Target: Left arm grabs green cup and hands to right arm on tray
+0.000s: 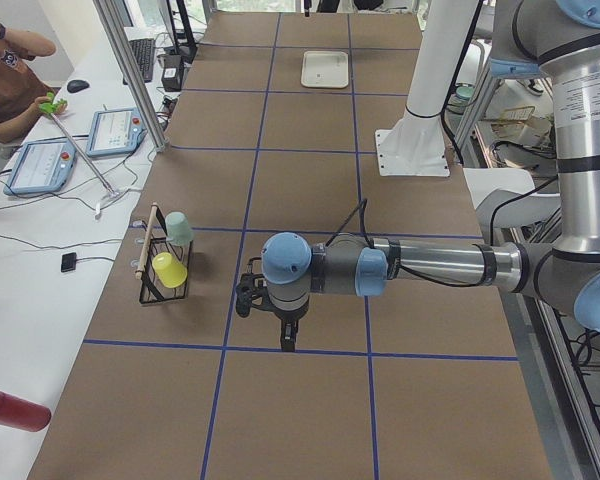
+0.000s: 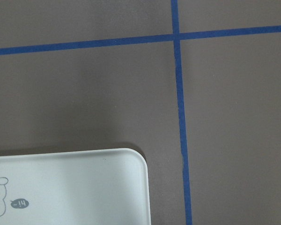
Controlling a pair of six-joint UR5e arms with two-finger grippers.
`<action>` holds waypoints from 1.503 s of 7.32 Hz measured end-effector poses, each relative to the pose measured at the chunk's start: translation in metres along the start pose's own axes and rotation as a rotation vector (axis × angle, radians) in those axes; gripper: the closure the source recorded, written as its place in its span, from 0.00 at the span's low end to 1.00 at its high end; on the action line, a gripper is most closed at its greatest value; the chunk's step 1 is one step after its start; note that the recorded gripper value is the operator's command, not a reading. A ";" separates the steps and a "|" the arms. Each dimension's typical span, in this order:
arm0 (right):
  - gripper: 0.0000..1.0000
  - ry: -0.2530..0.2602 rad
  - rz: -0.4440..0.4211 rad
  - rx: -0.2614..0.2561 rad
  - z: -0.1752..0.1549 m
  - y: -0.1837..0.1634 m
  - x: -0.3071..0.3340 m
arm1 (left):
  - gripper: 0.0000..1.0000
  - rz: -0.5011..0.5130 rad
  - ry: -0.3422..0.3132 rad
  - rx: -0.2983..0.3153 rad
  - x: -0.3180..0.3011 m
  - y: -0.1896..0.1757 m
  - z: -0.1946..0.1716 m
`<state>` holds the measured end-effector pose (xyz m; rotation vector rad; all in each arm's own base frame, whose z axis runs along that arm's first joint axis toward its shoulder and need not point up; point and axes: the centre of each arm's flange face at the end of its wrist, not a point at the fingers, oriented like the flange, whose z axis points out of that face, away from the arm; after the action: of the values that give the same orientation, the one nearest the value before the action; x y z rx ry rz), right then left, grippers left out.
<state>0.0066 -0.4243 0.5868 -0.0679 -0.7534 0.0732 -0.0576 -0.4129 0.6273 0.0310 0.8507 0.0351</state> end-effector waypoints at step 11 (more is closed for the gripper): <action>0.00 -0.021 0.002 -0.008 0.003 0.001 0.000 | 0.00 0.013 0.000 0.008 0.002 0.003 -0.001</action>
<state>0.0046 -0.4230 0.5891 -0.0757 -0.7742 0.0726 -0.0572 -0.4099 0.6250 0.0439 0.8504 0.0440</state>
